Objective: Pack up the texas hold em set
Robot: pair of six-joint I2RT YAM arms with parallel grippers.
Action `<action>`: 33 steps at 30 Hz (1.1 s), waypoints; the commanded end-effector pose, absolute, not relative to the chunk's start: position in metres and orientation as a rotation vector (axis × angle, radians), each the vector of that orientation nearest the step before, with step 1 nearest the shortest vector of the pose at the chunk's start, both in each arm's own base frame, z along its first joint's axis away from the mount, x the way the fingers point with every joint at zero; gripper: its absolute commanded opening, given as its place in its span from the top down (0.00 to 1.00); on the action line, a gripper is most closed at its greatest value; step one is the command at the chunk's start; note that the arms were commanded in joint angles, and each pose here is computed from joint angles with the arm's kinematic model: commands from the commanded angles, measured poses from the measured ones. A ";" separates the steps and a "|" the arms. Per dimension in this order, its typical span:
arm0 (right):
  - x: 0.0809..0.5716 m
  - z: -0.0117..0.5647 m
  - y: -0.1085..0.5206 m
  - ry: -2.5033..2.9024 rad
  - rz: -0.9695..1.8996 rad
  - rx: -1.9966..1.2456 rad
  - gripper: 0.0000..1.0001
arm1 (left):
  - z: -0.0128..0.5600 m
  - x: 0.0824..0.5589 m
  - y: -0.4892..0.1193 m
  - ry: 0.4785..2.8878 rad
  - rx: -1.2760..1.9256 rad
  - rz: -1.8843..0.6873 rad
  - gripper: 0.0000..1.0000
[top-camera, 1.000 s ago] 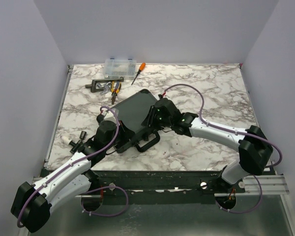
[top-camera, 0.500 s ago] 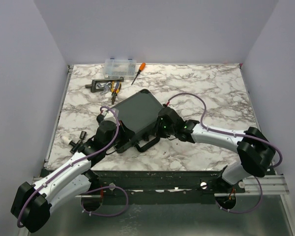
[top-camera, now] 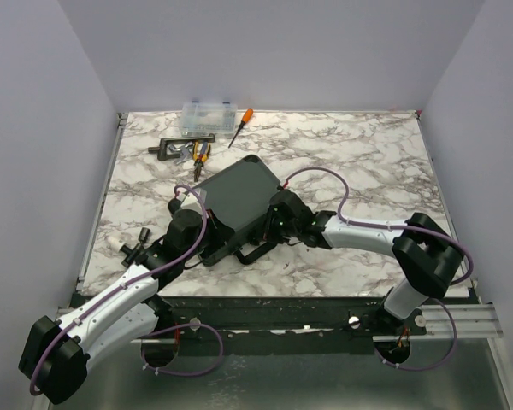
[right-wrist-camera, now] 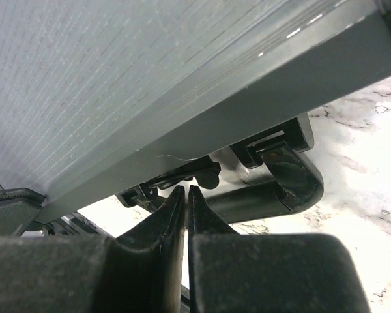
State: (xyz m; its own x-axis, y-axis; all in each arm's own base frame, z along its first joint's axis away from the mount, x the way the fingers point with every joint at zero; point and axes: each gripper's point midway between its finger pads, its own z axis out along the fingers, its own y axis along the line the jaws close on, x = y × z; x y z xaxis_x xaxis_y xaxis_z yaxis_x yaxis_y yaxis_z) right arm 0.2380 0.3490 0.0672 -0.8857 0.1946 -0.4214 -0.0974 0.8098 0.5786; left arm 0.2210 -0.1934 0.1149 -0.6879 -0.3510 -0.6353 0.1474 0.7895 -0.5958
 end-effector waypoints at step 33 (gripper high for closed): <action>0.228 0.015 0.353 2.609 0.810 0.098 0.95 | 0.043 0.175 -0.164 2.485 -0.100 -0.615 0.92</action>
State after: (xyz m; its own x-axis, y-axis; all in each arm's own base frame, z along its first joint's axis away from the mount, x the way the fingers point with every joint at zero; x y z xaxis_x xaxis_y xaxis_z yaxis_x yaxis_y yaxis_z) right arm 0.2288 0.3506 0.0348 -0.9059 0.2010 -0.3727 -0.0603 0.8100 0.5833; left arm 0.2210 -0.1932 0.1147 -0.6877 -0.3498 -0.6362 0.1480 0.7903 -0.5946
